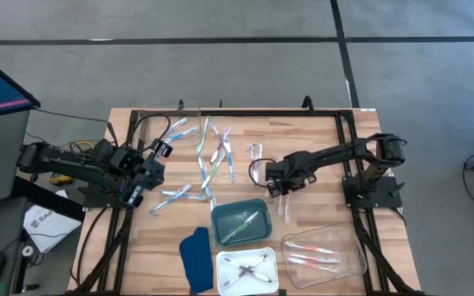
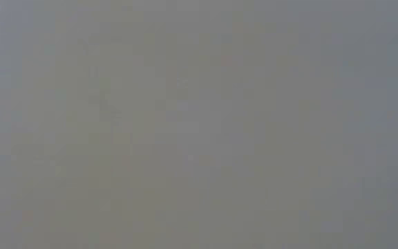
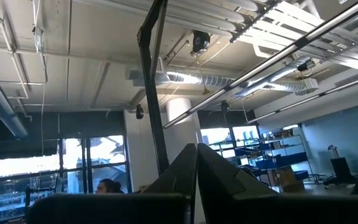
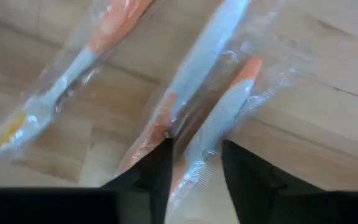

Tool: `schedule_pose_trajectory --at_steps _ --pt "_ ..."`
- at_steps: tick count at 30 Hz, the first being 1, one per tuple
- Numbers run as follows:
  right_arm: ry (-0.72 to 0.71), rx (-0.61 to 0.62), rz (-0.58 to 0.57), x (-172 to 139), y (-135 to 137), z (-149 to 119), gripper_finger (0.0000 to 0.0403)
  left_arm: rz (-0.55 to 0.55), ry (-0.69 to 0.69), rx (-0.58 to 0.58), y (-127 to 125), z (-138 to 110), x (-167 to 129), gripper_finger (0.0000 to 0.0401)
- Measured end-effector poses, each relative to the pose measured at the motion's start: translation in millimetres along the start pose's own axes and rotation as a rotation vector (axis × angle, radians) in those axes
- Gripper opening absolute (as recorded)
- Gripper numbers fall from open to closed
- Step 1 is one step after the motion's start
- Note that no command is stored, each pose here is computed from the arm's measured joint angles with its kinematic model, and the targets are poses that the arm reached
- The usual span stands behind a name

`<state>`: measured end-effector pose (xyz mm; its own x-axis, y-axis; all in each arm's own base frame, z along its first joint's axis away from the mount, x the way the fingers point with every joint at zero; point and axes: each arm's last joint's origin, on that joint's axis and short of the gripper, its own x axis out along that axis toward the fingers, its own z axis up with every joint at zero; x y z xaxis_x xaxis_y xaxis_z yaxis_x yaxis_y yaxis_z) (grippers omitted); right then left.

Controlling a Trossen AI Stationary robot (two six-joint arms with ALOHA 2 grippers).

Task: Pick & Place Toothbrushes
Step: Put the orange toothbrush into the bottom transparent bin

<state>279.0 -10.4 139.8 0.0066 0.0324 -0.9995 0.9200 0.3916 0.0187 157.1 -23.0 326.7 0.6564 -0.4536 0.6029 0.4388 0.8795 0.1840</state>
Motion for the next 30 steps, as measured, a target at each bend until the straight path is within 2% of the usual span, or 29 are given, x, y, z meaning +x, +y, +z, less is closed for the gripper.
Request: schedule_pose_trajectory --at_steps 6,8,13,17,20,25,30 --pt "0.002 -0.038 -0.003 -0.7 -0.4 0.0 0.0025 0.000 0.002 -0.001 0.0 -0.3 0.0 0.0008" --pt "0.002 -0.057 -0.002 -1.2 -0.4 0.0 0.0012 0.000 0.003 -0.001 0.0 -0.3 0.0 0.0008" --pt "0.015 -0.064 -0.028 -3.0 -1.8 -0.8 0.0035 0.000 0.003 0.019 0.0 -0.3 0.0 0.0008" --pt "0.011 -0.071 -0.071 -14.3 0.7 -0.2 0.0025 0.000 0.004 0.021 0.1 -0.4 0.0 0.0008" --pt "-0.013 -0.100 -0.110 -26.7 4.7 -0.1 0.0008 0.001 0.005 0.021 0.0 -0.6 0.0 0.0008" --pt "-0.063 -0.135 -0.148 -50.5 14.4 -1.7 0.0022 0.001 0.006 0.020 0.0 -0.7 0.0 0.0008" --pt "-0.056 -0.250 -0.223 -80.7 20.3 -11.4 0.0012 0.001 0.012 0.018 0.1 -1.2 0.0 0.0008"
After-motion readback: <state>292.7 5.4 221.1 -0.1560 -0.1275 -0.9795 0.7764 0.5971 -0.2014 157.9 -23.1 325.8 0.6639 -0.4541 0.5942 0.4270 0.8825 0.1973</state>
